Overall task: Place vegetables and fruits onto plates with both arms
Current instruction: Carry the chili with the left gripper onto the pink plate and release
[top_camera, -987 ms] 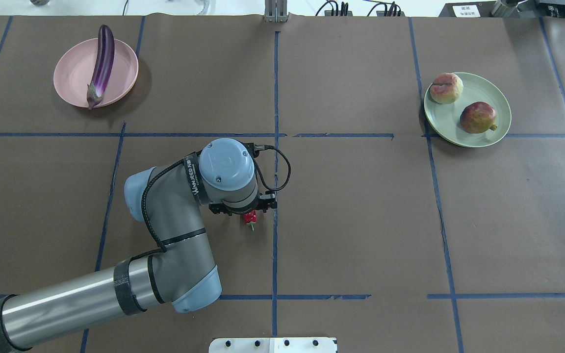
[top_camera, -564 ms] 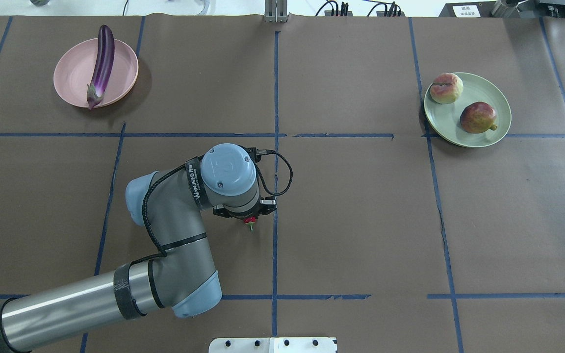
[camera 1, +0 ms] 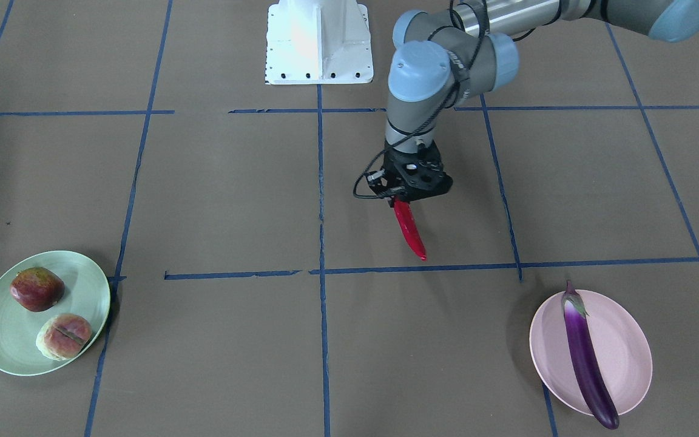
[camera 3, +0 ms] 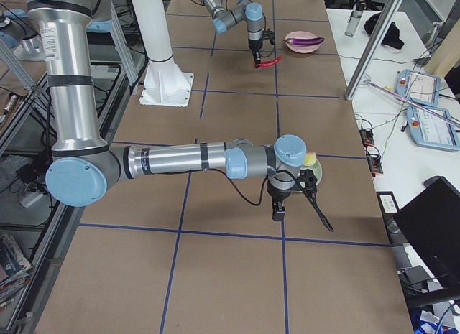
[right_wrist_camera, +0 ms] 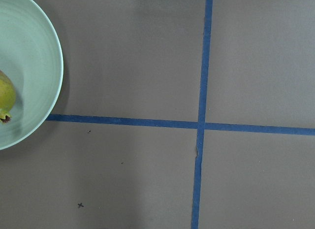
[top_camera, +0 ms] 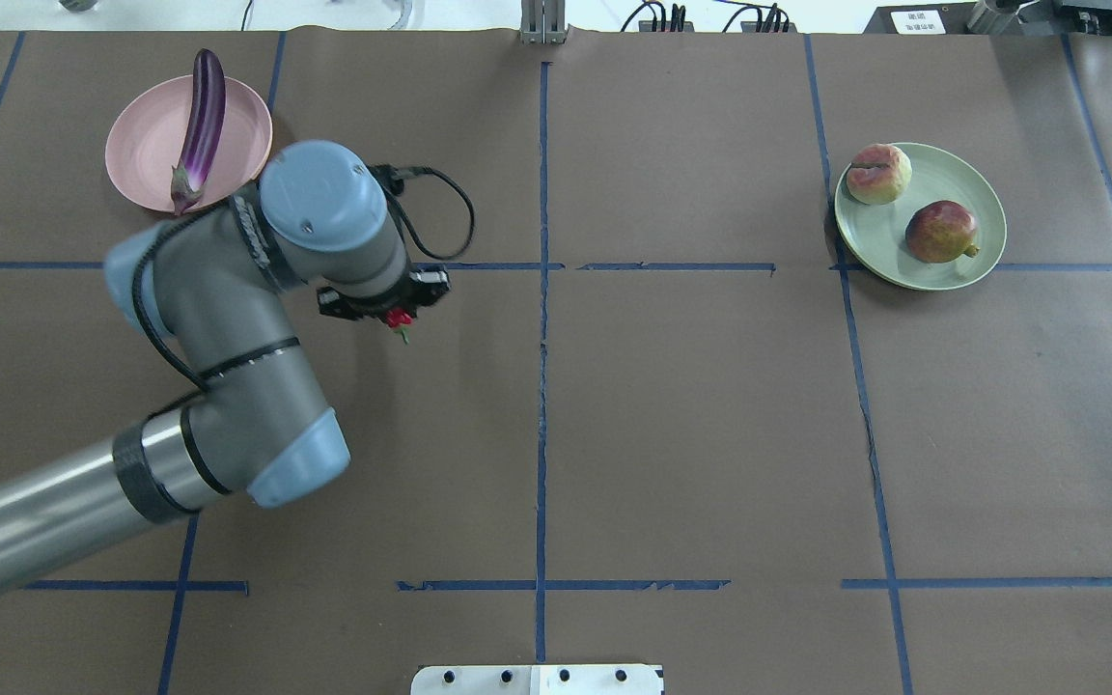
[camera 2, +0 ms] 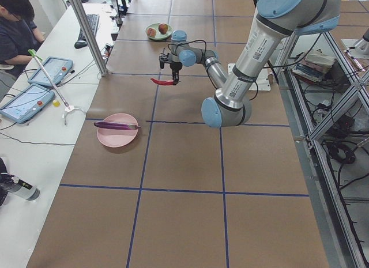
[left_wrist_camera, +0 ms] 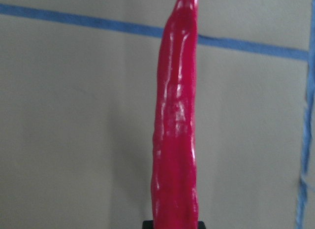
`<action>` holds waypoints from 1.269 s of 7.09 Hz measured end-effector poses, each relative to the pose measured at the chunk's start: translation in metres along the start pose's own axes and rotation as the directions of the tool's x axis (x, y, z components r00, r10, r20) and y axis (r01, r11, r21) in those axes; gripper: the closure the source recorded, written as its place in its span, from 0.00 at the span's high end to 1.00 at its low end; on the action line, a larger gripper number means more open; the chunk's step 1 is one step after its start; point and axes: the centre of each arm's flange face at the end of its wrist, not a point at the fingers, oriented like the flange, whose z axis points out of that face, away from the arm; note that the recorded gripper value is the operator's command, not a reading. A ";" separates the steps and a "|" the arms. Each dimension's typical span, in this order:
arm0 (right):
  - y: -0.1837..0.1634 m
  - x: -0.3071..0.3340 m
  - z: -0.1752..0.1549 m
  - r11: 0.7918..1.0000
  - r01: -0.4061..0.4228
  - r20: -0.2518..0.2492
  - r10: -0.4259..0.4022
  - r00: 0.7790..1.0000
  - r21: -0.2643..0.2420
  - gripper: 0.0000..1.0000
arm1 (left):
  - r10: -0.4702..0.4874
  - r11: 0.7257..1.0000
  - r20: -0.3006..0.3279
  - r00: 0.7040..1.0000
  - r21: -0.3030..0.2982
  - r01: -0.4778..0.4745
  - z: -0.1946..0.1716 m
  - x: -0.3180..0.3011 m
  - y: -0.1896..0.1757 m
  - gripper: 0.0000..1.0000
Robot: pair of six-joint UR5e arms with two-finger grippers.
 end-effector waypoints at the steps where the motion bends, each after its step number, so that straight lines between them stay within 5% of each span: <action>1: 0.000 0.000 0.000 1.000 0.001 0.000 -0.001 1.000 0.001 1.00 | -0.014 0.999 0.048 0.999 0.047 0.012 0.001 -0.038 -0.060 0.02; 4: 0.002 -0.001 -0.001 1.000 0.001 0.000 -0.001 1.000 0.002 1.00 | 0.123 0.989 0.222 0.967 0.058 -0.139 0.035 -0.152 -0.199 0.07; 5: 0.002 -0.001 -0.001 1.000 0.000 0.000 0.000 1.000 0.002 1.00 | 0.172 0.981 0.255 0.952 0.040 -0.188 0.047 -0.183 -0.226 0.65; 6: 0.002 -0.001 -0.001 1.000 0.000 0.000 0.000 1.000 0.002 1.00 | 0.214 0.973 0.276 0.937 0.020 -0.228 0.061 -0.207 -0.242 1.00; 8: 0.002 0.000 -0.001 1.000 -0.001 0.000 0.001 1.000 0.001 1.00 | 0.314 0.948 0.275 0.909 -0.028 -0.319 0.077 -0.228 -0.254 1.00; 9: 0.002 0.000 -0.001 1.000 -0.001 0.000 0.001 1.000 0.001 1.00 | 0.334 0.942 0.220 0.917 -0.060 -0.329 0.071 -0.233 -0.259 1.00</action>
